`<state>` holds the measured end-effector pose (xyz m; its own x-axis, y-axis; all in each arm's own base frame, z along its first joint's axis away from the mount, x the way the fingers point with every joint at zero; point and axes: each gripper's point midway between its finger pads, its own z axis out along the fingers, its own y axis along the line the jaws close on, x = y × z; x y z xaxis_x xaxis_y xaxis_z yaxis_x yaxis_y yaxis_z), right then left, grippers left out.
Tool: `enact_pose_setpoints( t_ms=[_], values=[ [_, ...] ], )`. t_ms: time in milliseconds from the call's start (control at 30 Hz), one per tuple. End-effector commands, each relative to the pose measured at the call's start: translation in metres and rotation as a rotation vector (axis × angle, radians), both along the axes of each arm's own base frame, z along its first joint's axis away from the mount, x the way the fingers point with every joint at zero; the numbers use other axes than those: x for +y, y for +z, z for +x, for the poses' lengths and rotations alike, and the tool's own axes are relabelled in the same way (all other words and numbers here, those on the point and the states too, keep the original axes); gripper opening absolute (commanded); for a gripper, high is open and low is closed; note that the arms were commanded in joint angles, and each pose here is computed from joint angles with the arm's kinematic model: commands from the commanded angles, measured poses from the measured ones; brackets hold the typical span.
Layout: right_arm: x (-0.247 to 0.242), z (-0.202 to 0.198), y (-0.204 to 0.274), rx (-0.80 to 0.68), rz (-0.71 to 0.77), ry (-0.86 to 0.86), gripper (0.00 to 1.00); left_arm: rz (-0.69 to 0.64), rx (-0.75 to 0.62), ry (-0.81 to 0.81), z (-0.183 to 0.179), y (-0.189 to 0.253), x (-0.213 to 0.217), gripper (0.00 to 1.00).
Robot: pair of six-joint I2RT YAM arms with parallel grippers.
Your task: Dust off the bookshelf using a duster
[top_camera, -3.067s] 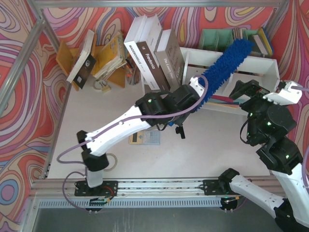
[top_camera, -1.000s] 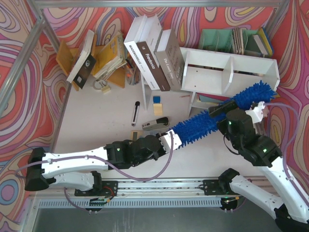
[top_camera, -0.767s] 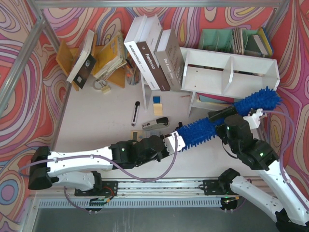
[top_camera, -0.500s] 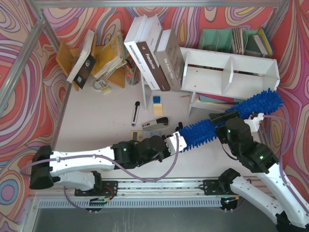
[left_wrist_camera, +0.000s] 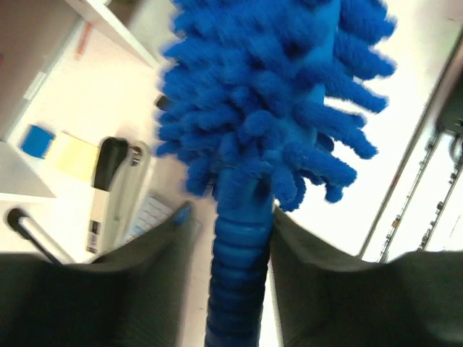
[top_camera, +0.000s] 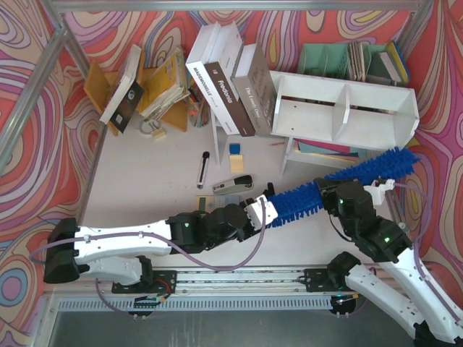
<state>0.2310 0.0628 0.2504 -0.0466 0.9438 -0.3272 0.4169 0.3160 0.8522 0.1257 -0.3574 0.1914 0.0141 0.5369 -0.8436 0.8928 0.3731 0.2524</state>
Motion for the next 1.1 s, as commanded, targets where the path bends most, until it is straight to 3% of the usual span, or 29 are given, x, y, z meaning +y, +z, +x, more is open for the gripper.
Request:
enact_pose_setpoints(
  t_ms=[0, 67, 233, 400, 567, 900, 1067],
  values=[
    [-0.01, -0.002, -0.026, 0.045, 0.044, -0.085, 0.24, -0.172, -0.035, 0.137, 0.017, 0.039, 0.01, 0.55],
    [-0.009, -0.002, -0.039, 0.059, 0.067, -0.099, 0.23, -0.187, -0.038, 0.164, 0.018, 0.045, 0.022, 0.74],
    [0.001, 0.003, -0.073, 0.112, 0.116, -0.105, 0.2, -0.299, -0.028, 0.163, 0.011, 0.075, 0.049, 0.97],
    [0.005, 0.009, -0.097, 0.144, 0.154, -0.132, 0.19, -0.489, -0.059, 0.226, 0.015, 0.113, 0.081, 0.98],
    [0.01, 0.015, -0.119, 0.181, 0.186, -0.16, 0.19, -0.61, -0.108, 0.404, 0.035, 0.133, 0.113, 0.98],
    [0.029, 0.022, -0.164, 0.251, 0.284, -0.157, 0.21, -0.666, -0.238, 0.8, 0.07, 0.131, 0.173, 0.98],
    [0.026, 0.022, -0.181, 0.274, 0.275, -0.175, 0.26, -0.655, -0.264, 0.892, 0.078, 0.125, 0.189, 0.98]
  ],
)
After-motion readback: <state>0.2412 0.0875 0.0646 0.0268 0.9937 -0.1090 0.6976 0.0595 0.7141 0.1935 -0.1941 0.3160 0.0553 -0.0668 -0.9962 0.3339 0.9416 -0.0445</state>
